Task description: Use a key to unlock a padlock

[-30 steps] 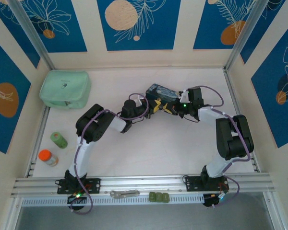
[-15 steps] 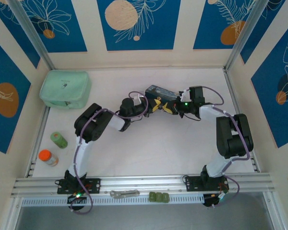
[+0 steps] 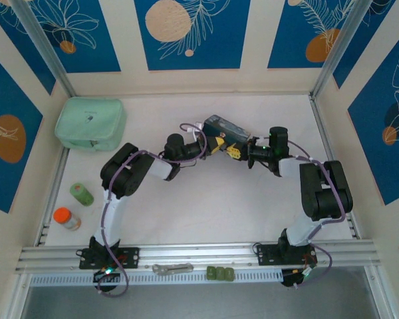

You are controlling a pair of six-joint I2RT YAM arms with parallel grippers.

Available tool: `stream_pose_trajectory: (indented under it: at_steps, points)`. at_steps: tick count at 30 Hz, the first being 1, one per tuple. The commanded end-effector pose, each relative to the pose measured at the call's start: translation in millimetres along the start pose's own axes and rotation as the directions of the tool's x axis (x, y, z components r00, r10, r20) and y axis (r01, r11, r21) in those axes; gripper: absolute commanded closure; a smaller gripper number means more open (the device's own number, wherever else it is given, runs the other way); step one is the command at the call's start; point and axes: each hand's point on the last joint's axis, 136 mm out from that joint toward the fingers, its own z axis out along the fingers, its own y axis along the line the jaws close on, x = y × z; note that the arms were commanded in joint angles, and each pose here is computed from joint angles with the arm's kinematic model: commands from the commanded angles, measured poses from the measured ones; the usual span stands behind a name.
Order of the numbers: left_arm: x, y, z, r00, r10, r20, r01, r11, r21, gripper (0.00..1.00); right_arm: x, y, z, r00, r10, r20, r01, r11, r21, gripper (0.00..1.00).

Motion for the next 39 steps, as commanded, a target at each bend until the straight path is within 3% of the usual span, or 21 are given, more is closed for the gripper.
stream_pose_trajectory:
  at_steps: [1,8,21,25,31,34,39]
  points:
    - [55,-79,7,0.953,0.265,-0.148,-0.223,0.941,0.254,1.00,-2,28,3,0.992,0.127,0.014,-0.124,0.985,-0.124,1.00]
    - [57,-60,4,0.946,0.296,-0.129,-0.264,0.940,0.218,1.00,-13,24,4,0.932,0.354,0.084,-0.330,0.920,-0.210,1.00]
    - [57,-40,4,0.938,0.334,-0.095,-0.315,0.933,0.175,1.00,-36,29,11,0.783,0.602,0.156,-0.510,0.766,-0.392,1.00]
    - [55,-40,6,0.942,0.324,-0.090,-0.305,0.936,0.175,1.00,-35,33,23,0.803,0.583,0.119,-0.501,0.771,-0.393,1.00]
    - [42,-31,7,0.972,0.231,-0.054,-0.222,0.966,0.136,1.00,-33,16,22,0.848,0.500,0.174,-0.436,0.846,-0.306,1.00]
    - [35,-22,5,0.981,0.194,-0.024,-0.191,0.976,0.104,1.00,-31,7,17,0.864,0.459,0.206,-0.402,0.876,-0.267,0.88]
    - [26,-9,2,0.988,0.151,0.025,-0.152,0.986,0.064,1.00,-30,-8,10,0.878,0.398,0.267,-0.351,0.913,-0.207,0.77]
